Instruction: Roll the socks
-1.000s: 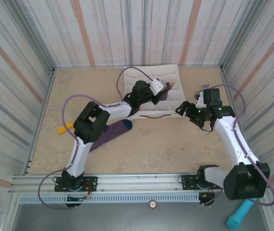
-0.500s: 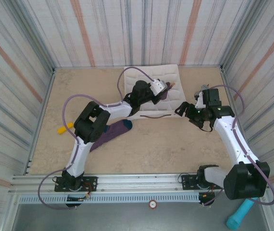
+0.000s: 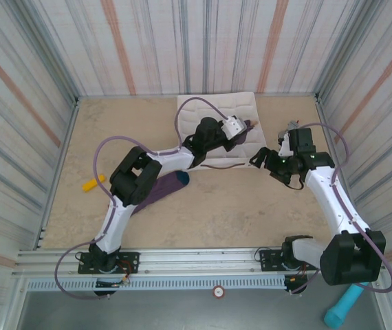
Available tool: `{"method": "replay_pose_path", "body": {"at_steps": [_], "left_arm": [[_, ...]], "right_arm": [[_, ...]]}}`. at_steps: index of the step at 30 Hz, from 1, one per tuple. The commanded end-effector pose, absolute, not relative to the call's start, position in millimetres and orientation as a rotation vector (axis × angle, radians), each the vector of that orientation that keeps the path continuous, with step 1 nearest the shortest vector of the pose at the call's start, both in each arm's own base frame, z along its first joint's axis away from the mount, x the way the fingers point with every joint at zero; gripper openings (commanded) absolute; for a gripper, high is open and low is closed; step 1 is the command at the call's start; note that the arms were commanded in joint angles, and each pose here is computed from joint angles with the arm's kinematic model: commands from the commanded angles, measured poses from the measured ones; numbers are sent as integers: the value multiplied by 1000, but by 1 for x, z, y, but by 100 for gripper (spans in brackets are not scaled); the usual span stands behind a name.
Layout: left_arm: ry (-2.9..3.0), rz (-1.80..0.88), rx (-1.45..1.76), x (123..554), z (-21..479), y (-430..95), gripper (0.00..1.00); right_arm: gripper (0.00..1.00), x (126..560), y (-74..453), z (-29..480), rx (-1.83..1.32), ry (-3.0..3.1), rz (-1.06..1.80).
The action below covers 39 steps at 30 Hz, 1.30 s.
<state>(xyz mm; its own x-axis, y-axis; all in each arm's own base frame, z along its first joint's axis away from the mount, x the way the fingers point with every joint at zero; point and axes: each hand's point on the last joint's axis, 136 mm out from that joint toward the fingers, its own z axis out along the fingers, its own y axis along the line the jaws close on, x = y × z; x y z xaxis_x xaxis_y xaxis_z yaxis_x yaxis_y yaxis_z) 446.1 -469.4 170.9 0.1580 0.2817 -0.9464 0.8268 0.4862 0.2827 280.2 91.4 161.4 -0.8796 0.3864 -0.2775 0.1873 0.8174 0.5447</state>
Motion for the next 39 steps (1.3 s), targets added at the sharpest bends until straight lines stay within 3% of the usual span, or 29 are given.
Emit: {"method": "replay_pose_path", "body": {"at_steps": [1, 13, 20, 22, 31, 37, 39], "left_arm": [[1371, -454, 1039, 449, 176, -460, 0], [1355, -386, 1033, 448, 170, -444, 0], [1392, -436, 1010, 443, 167, -441, 5], [1414, -439, 990, 445, 168, -440, 12], [1458, -406, 962, 447, 165, -431, 25], [1473, -437, 1011, 441, 161, -431, 49], [1475, -439, 1015, 439, 161, -430, 62]], "right_arm": [[99, 274, 97, 160, 456, 2633, 762], [99, 273, 103, 162, 435, 2640, 758], [99, 273, 104, 161, 432, 2647, 756], [99, 273, 105, 160, 428, 2650, 753], [99, 272, 104, 158, 430, 2658, 743], [99, 271, 105, 156, 428, 2670, 744], [99, 271, 106, 156, 425, 2669, 745]]}}
